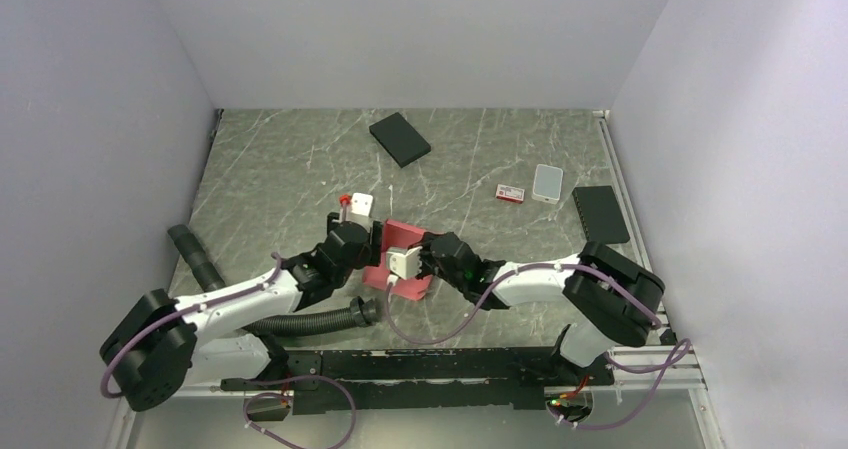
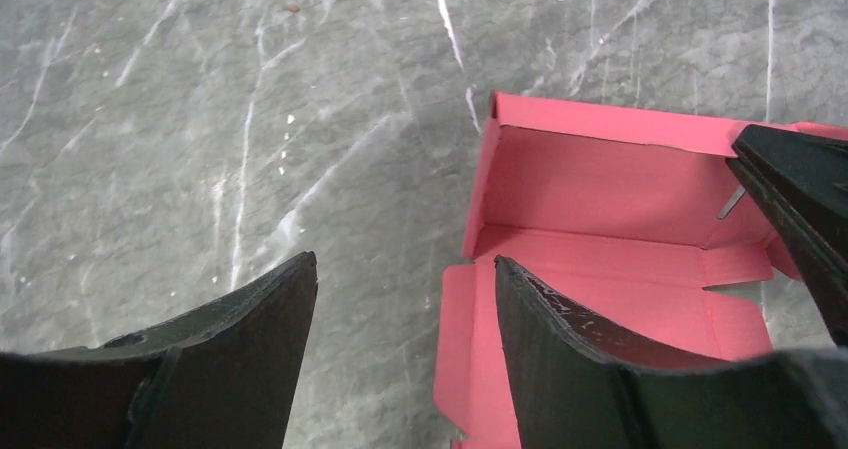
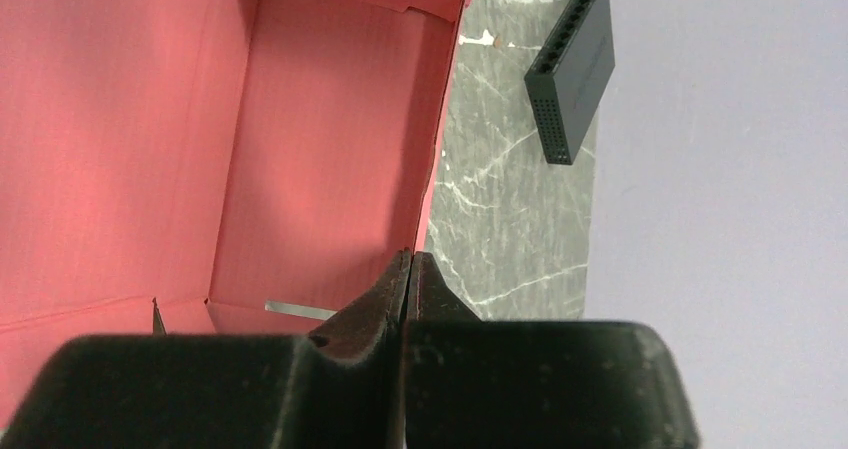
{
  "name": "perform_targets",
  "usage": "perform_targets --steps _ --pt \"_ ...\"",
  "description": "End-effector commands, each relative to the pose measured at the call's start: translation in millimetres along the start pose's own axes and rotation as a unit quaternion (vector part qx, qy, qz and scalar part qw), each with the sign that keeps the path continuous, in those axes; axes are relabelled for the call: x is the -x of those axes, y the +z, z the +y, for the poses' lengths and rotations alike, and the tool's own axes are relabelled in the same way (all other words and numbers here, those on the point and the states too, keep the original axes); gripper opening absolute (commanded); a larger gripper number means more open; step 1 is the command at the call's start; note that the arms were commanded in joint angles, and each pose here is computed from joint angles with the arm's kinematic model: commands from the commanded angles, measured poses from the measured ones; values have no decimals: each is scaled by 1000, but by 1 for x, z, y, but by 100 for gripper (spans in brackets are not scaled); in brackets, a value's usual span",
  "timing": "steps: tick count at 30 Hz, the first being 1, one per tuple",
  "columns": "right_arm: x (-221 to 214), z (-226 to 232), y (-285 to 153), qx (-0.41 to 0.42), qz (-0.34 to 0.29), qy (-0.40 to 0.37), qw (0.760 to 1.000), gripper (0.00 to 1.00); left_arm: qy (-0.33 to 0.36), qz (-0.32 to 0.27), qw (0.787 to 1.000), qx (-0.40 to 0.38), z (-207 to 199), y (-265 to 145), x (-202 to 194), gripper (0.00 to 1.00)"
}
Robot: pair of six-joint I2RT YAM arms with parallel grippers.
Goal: Fold the paper box
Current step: Fold the paper box at the center of the board.
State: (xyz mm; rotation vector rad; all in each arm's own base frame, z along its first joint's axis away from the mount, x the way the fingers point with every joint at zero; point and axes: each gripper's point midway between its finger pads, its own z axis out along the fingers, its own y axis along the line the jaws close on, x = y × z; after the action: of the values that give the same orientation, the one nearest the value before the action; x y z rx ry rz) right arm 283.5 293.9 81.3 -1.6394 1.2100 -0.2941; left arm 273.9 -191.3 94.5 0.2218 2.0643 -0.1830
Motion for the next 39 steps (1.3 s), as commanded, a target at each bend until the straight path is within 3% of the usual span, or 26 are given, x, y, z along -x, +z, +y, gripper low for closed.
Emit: perform_targets --steps 1,10,15,23,26,33,39 --pt "2 -8 0 14 -10 46 999 0 -30 9 999 27 18 -13 5 72" --pt "-4 -10 -2 35 -13 80 996 0 -98 -3 995 3 25 -21 20 83" --pt "-2 -4 -3 53 -21 73 996 0 -95 -21 990 -99 -1 -17 33 82" --pt "0 -3 -5 61 -25 70 995 0 -57 -17 988 -142 -14 14 29 80" --pt "1 -3 -5 63 -25 70 995 0 -47 -11 988 -147 -18 27 25 77" --pt "1 -3 -6 62 -28 69 995 0 -41 16 987 -152 -23 49 12 58" --pt "3 -2 -5 65 -30 70 995 0 -42 21 986 -160 -28 55 9 51"
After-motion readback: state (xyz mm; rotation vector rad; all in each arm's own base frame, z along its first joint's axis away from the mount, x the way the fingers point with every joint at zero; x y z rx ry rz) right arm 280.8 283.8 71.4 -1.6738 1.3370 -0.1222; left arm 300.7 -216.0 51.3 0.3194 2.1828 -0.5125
